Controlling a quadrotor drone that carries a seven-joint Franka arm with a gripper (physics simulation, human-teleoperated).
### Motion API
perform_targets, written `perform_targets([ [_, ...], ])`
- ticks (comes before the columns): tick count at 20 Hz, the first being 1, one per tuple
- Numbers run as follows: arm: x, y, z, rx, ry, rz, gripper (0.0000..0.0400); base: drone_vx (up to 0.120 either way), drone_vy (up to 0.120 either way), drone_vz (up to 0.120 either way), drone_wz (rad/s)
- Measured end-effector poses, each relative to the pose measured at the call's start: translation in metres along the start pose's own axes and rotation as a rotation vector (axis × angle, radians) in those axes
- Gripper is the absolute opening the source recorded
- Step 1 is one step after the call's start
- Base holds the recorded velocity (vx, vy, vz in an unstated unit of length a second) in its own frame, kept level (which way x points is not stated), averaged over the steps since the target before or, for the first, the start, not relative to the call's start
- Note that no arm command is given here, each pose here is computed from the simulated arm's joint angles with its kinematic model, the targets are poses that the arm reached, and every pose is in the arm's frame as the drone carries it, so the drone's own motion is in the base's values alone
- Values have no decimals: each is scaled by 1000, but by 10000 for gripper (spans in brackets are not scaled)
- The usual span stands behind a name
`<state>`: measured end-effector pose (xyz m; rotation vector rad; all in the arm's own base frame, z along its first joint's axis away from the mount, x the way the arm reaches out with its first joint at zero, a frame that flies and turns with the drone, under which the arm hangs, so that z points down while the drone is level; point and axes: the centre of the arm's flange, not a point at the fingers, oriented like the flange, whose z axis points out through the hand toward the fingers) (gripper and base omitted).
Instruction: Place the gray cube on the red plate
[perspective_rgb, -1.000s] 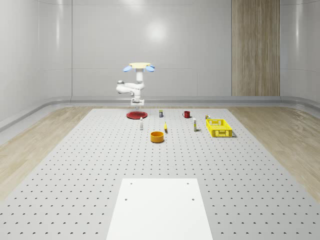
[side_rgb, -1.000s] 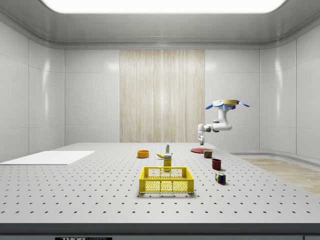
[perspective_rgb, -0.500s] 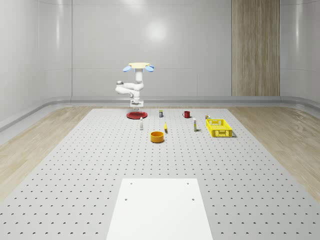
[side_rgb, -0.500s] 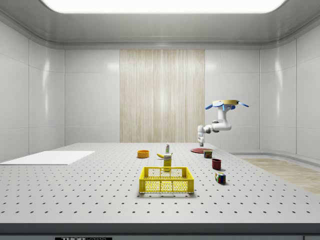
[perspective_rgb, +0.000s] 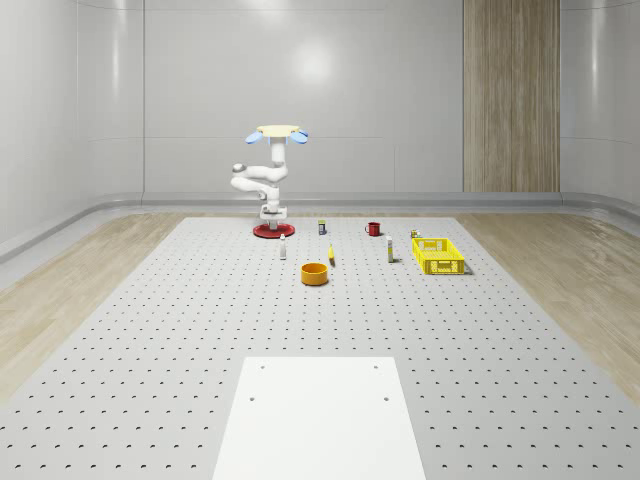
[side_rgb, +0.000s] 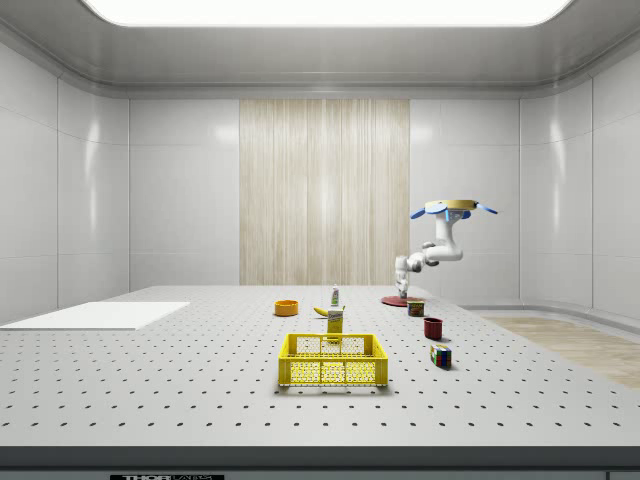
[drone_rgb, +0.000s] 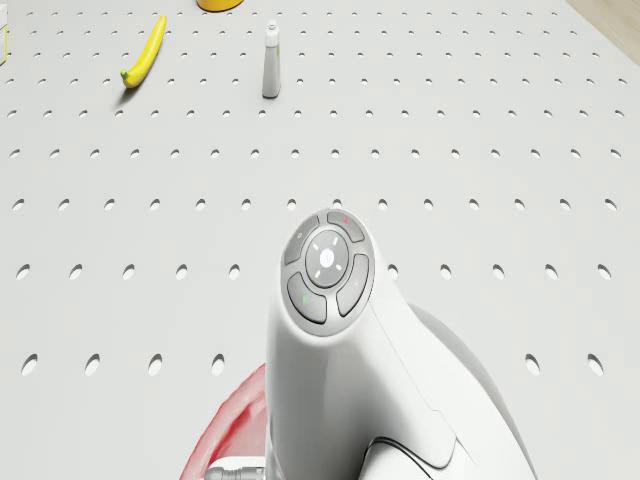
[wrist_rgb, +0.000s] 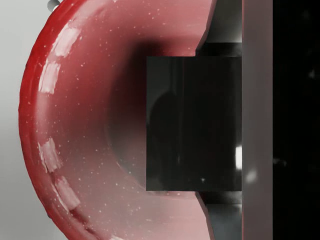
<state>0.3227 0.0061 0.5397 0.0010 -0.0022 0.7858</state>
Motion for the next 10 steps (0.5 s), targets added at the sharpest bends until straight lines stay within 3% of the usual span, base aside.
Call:
perform_targets([
  [4, 0, 0, 0, 0, 0, 0, 364, 0, 0, 0, 0],
  [10, 0, 0, -18, 0, 0, 0, 392, 0, 0, 0, 0],
])
